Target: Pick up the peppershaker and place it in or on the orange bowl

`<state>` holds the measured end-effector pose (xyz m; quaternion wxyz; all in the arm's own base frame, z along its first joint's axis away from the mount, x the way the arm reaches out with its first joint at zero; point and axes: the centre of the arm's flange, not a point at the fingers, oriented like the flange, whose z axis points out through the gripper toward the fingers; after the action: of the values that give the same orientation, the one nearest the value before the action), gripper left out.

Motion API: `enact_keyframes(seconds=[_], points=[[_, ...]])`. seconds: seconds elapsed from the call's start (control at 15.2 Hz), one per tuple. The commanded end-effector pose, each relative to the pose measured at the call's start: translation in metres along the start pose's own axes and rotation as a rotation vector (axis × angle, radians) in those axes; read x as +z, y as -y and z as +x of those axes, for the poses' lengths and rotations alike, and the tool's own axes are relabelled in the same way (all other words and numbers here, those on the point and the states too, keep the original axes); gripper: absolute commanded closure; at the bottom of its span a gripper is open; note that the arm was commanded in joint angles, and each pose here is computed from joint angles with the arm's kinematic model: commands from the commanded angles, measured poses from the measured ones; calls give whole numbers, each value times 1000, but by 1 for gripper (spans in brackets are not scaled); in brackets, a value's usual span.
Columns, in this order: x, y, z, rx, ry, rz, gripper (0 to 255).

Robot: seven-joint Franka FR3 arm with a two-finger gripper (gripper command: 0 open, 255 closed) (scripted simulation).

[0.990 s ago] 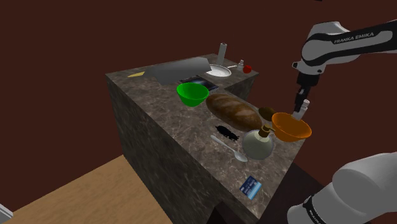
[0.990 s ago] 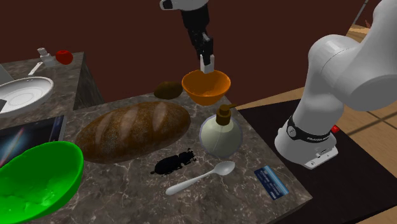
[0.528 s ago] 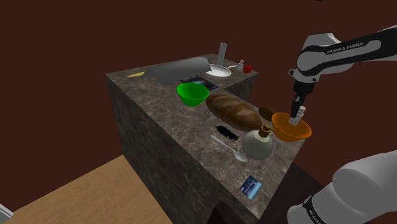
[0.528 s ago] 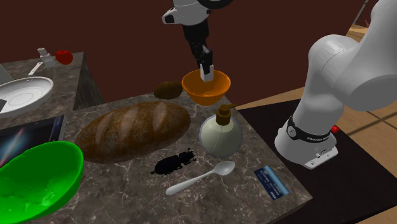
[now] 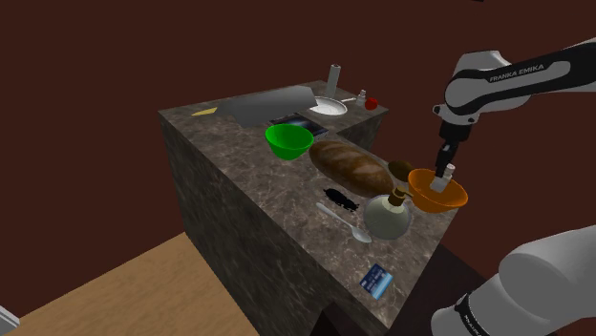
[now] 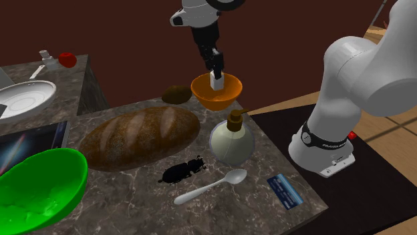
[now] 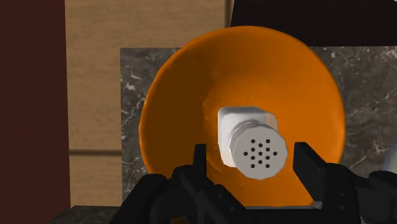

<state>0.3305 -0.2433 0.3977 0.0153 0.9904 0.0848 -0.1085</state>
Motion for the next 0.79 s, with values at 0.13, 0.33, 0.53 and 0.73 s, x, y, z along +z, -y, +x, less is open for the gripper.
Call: enact_keyframes(seconds=[0.13,0.33,0.53,0.73], points=[[0,0,0,0,0,0,0],[-13,0,0,0,0,0,0],[-50,0,0,0,0,0,0],[-50,0,0,0,0,0,0]])
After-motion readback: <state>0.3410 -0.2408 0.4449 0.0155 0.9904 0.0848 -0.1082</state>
